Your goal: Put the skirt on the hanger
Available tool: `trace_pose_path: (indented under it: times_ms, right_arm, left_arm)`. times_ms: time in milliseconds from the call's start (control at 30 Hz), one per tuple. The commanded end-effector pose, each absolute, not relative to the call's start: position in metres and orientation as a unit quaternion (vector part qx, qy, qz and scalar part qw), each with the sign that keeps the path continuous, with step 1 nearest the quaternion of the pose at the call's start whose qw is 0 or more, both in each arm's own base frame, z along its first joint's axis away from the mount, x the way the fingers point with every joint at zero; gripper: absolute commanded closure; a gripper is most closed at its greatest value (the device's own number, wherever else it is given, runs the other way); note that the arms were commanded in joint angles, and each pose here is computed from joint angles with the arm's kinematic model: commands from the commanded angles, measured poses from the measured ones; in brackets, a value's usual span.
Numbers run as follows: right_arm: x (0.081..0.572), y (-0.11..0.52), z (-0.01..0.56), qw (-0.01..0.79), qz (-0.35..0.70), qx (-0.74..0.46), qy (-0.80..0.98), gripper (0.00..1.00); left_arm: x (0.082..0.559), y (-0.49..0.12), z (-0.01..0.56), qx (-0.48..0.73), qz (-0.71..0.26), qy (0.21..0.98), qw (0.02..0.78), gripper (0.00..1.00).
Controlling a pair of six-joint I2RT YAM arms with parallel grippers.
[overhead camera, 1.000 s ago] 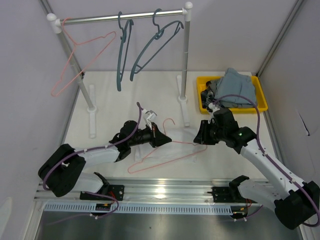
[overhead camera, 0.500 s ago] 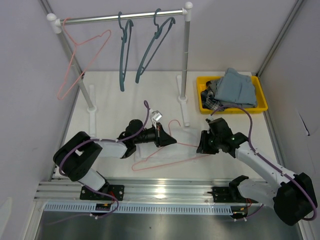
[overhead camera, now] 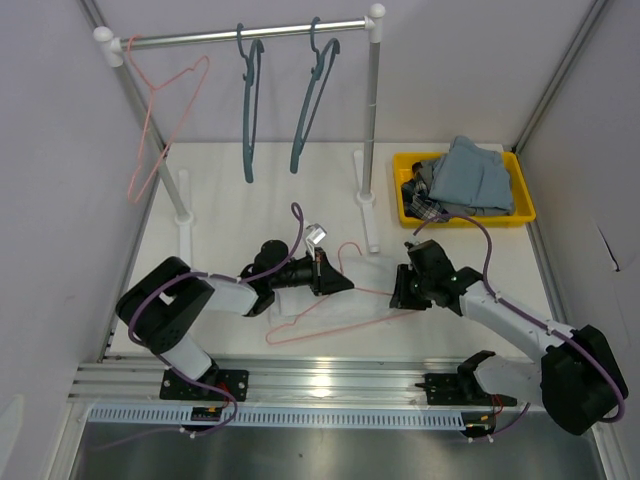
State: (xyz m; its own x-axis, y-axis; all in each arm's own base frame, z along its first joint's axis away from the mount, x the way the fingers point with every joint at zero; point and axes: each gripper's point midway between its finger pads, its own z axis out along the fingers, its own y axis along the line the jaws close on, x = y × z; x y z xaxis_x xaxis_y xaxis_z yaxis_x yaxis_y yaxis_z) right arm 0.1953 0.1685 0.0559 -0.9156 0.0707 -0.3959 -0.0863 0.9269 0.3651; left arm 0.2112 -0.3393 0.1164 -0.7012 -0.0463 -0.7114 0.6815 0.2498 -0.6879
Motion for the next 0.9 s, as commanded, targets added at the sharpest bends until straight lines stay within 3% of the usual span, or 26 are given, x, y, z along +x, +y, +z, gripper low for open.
trace_pose_path:
  times_ms: [0, 233, 567, 733, 867]
  right_arm:
    - [0.214, 0.172, 0.060, 0.248, 0.189, 0.001, 0.950, 0.67]
    - [0.218, 0.175, 0.054, 0.259, 0.191, 0.004, 0.947, 0.60]
    - [0.222, 0.177, 0.041, 0.264, 0.186, 0.014, 0.946, 0.59]
    - [0.228, 0.174, 0.041, 0.278, 0.172, 0.017, 0.945, 0.66]
    - [0.231, 0.174, 0.043, 0.283, 0.169, 0.019, 0.944, 0.81]
  left_arm:
    - [0.214, -0.348, 0.139, 0.246, -0.591, 0.687, 0.344, 1.00]
    - [0.215, -0.347, 0.135, 0.247, -0.590, 0.690, 0.339, 1.00]
    - [0.216, -0.348, 0.137, 0.251, -0.591, 0.689, 0.336, 1.00]
    - [0.216, -0.349, 0.138, 0.254, -0.590, 0.689, 0.336, 1.00]
    - [0.217, -0.349, 0.137, 0.255, -0.590, 0.690, 0.334, 1.00]
